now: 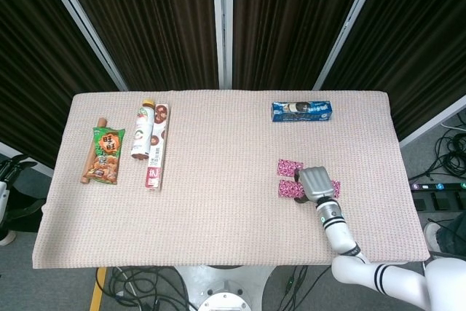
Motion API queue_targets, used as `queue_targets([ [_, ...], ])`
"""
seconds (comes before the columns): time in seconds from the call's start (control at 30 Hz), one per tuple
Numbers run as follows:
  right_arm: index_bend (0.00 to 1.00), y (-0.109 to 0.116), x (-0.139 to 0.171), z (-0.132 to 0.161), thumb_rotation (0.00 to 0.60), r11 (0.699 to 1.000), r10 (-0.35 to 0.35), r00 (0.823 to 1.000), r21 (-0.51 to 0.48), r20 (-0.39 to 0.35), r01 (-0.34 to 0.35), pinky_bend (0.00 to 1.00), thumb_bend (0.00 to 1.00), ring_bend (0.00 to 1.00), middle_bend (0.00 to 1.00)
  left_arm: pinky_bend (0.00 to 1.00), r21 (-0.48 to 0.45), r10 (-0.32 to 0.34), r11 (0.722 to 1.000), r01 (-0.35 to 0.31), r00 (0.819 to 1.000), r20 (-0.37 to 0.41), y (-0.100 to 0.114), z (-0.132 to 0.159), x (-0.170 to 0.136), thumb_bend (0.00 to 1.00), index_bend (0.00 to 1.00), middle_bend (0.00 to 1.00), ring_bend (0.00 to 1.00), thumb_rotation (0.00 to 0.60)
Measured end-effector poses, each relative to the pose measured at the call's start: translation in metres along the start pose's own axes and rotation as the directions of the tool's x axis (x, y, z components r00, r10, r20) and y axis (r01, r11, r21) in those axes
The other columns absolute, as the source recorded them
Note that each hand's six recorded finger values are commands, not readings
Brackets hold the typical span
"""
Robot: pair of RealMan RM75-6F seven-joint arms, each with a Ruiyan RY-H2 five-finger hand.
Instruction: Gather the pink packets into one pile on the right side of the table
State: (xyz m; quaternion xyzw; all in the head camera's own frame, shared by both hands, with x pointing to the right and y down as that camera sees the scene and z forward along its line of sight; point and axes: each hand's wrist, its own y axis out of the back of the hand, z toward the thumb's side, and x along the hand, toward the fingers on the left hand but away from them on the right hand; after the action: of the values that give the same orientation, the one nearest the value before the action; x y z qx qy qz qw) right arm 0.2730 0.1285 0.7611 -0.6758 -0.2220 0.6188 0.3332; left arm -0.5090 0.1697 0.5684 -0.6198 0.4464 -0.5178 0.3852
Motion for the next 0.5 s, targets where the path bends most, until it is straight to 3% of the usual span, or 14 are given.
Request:
queue_targets([
  [0.23, 0.48, 0.015, 0.008, -0.02, 0.525, 1.0, -0.027, 0.999, 0.009, 0.022, 0.027, 0.99, 0.04, 1.0, 1.0, 0.34, -0.01, -0.01, 1.0, 0.01, 1.0, 0.003, -0.003, 0.003, 0.0, 0.0, 0.31, 0.29, 0.23, 0.6],
  [0.5, 0.48, 0.016, 0.018, -0.073, 0.535, 0.999, -0.009, 0.994, 0.031, 0.106, 0.006, 0.99, 0.03, 1.0, 1.0, 0.34, -0.006, -0.024, 1.0, 0.024, 1.0, 0.013, -0.008, 0.008, 0.0, 0.0, 0.31, 0.29, 0.23, 0.6],
])
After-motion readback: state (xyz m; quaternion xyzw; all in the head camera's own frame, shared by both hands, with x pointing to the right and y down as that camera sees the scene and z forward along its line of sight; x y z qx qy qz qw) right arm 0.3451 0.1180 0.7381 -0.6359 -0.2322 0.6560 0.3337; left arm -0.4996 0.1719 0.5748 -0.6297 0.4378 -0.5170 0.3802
